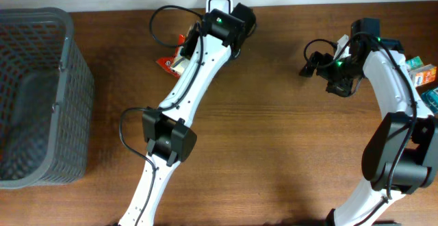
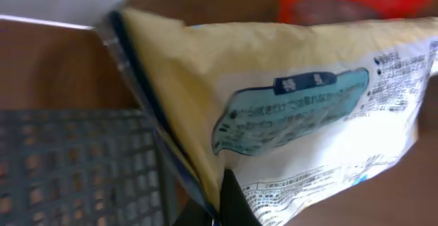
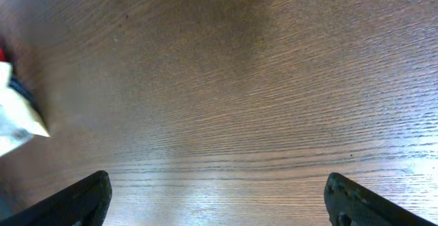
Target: Scan the item barcode
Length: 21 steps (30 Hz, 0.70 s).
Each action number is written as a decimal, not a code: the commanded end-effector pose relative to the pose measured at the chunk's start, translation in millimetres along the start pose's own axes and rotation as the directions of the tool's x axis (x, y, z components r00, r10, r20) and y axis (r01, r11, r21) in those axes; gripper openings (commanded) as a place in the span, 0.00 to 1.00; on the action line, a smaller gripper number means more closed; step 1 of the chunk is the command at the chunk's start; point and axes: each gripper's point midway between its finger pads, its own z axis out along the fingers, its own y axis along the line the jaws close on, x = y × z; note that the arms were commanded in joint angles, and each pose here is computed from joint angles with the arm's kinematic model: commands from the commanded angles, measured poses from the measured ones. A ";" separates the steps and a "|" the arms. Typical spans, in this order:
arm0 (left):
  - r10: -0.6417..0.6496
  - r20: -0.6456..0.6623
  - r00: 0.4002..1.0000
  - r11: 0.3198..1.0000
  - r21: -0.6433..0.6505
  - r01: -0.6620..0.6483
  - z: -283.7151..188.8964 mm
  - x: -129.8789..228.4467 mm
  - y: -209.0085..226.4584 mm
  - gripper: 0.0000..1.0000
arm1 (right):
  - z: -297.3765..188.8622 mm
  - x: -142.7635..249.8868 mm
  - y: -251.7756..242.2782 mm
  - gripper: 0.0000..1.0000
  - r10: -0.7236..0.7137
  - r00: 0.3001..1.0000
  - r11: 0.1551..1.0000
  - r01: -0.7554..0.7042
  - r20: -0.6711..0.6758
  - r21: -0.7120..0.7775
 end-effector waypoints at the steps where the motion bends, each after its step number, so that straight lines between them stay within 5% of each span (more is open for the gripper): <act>1: -0.113 0.123 0.986 0.970 -0.203 0.136 -11.7 -19.8 50.0 0.00 | -11.4 -5.6 4.6 0.98 -0.023 0.999 1.000 0.023 0.037 -0.004; 6: -0.162 0.150 0.975 0.952 -0.235 0.194 -4.9 -26.9 63.5 0.00 | -11.3 -5.6 4.9 0.98 -0.024 0.999 1.000 0.024 0.037 -0.004; 16: -0.015 0.015 1.000 0.994 0.113 0.013 -19.6 3.7 -40.9 0.01 | -11.4 -5.7 4.6 0.98 -0.023 0.999 1.000 0.023 0.037 -0.004; 21: 0.042 -0.025 0.999 0.931 0.364 -0.030 -50.7 20.1 -98.8 0.16 | -11.4 -5.7 4.6 0.98 -0.023 0.999 1.000 0.023 0.037 -0.004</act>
